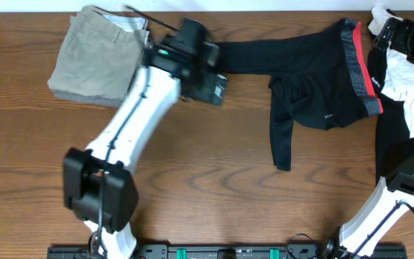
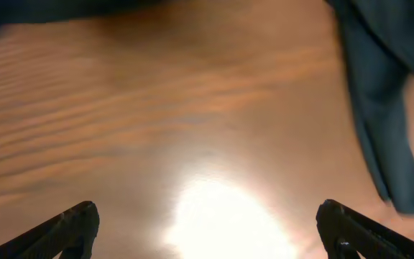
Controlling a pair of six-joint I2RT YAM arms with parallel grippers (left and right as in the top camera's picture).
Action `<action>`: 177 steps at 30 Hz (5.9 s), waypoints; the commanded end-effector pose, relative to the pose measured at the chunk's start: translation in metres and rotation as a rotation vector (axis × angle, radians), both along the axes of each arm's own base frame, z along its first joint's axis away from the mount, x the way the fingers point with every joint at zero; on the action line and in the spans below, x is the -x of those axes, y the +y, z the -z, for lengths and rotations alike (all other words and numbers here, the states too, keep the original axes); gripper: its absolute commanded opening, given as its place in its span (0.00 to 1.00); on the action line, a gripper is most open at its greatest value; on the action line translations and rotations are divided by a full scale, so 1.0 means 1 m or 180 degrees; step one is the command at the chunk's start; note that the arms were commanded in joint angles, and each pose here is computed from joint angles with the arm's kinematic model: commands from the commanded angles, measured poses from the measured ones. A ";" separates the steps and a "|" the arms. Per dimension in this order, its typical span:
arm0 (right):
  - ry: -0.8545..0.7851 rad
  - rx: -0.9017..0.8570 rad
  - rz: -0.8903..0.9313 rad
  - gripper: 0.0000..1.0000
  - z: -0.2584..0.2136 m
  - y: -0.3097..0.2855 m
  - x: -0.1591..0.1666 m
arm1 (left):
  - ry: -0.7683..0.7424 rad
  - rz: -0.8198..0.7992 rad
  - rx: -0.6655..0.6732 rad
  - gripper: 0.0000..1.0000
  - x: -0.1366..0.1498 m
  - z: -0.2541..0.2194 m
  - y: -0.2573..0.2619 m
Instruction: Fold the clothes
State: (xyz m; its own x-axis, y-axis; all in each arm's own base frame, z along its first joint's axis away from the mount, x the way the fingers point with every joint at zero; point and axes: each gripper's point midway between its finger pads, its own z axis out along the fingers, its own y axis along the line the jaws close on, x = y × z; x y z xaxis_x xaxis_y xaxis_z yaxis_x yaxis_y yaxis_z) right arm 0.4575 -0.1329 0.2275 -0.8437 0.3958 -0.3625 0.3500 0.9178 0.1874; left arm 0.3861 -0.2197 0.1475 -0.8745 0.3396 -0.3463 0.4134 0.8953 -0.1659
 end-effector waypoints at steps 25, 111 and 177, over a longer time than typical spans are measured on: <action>0.0080 0.0062 -0.0055 0.99 0.005 -0.008 0.006 | 0.0324 0.1082 0.0289 0.66 0.091 0.103 -0.188; 0.1702 0.0167 -0.0235 0.33 0.226 0.115 0.092 | 0.0793 -0.2285 -0.1504 0.06 0.012 0.040 0.235; 0.1450 -0.0020 0.0399 0.05 0.151 0.012 0.130 | 0.1248 -0.1430 -0.0983 0.38 0.053 0.138 0.190</action>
State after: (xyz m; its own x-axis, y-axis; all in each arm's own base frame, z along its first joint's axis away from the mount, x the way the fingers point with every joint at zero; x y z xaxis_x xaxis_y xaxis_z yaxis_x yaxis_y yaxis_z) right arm 0.3284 -0.1166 0.0743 -0.8590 0.5100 0.0452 0.5103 0.8600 -0.0047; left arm 0.3418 -0.0298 0.0190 -0.9950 -0.0839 0.0535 -0.0802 0.9945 0.0677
